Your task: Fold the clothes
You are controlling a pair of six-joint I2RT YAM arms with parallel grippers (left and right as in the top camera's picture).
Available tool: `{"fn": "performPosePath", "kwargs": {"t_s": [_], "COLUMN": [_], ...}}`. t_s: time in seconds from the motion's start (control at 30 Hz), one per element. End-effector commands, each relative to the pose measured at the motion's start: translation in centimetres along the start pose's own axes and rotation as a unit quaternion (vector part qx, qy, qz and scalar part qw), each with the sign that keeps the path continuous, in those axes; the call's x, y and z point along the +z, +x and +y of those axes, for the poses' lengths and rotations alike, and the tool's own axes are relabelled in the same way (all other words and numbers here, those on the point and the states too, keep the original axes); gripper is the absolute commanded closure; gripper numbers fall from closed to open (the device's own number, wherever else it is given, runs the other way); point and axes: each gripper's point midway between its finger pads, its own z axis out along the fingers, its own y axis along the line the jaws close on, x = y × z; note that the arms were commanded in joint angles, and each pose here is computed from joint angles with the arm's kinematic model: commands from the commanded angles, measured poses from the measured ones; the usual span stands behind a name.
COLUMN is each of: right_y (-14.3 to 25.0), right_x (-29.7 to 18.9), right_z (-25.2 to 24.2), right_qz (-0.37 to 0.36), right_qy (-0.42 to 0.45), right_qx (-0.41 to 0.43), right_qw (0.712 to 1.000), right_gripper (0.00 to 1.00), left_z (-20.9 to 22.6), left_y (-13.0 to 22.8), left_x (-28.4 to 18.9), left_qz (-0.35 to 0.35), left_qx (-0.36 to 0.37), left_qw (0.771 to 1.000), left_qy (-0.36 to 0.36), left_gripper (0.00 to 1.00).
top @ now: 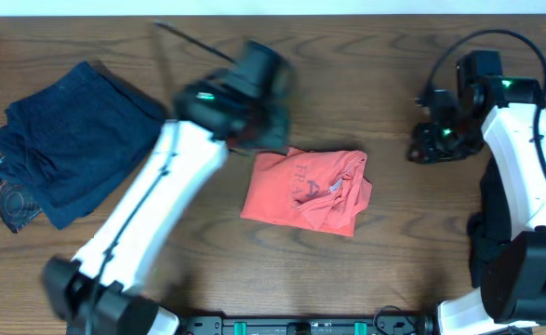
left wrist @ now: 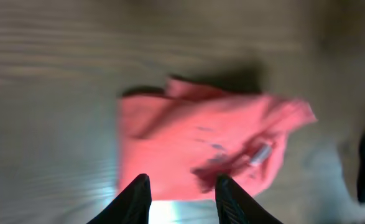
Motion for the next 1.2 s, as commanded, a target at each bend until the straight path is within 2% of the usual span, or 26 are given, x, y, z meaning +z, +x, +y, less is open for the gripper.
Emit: {"fn": "performPosePath", "kwargs": {"t_s": [0.0,0.23,0.47,0.63,0.73,0.83,0.93,0.97,1.07,1.17], "right_y": [-0.9,0.0,1.5,2.7,4.0,6.5,9.2,9.7,10.3,9.7], "right_x": [-0.4,3.2,8.5,11.8,13.9,14.9,14.2,13.5,11.6,10.7], "right_z": [7.9,13.0,15.6,16.2,14.5,11.7,7.2,5.4,1.5,0.4], "right_qz": [-0.039,-0.002,0.011,0.004,0.013,0.056,0.116,0.126,0.125,0.103], "right_qy": [-0.166,-0.157,-0.144,-0.145,-0.098,-0.038,0.067,0.114,0.209,0.220], "right_qx": [-0.122,-0.192,-0.174,-0.172,-0.151,-0.137,-0.093,-0.059,0.020,0.050], "right_qw": [0.978,0.969,0.974,0.974,0.984,0.988,0.987,0.984,0.970,0.969], "right_gripper": [0.60,0.60,0.59,0.59,0.57,0.59,0.78,0.79,0.78,0.76], "left_z": [3.6,6.8,5.9,5.1,4.8,4.3,4.0,4.0,3.9,3.9], "left_y": [0.0,3.5,7.7,9.4,9.9,10.3,10.5,10.6,10.7,10.6], "left_x": [1.2,5.8,11.8,14.1,14.7,14.9,14.9,15.0,15.0,15.0], "left_qz": [0.020,0.096,0.163,0.175,0.173,0.176,0.177,0.176,0.176,0.175], "left_qx": [-0.026,-0.052,-0.063,-0.065,-0.057,-0.048,-0.041,-0.038,-0.034,-0.034], "left_qw": [0.999,0.991,0.985,0.982,0.983,0.983,0.983,0.983,0.984,0.984], "left_qy": [-0.042,-0.075,-0.018,0.022,0.025,0.027,0.025,0.021,0.020,0.019], "left_gripper": [0.64,0.64,0.64,0.64,0.64,0.60,0.59,0.59,0.59,0.59]}}
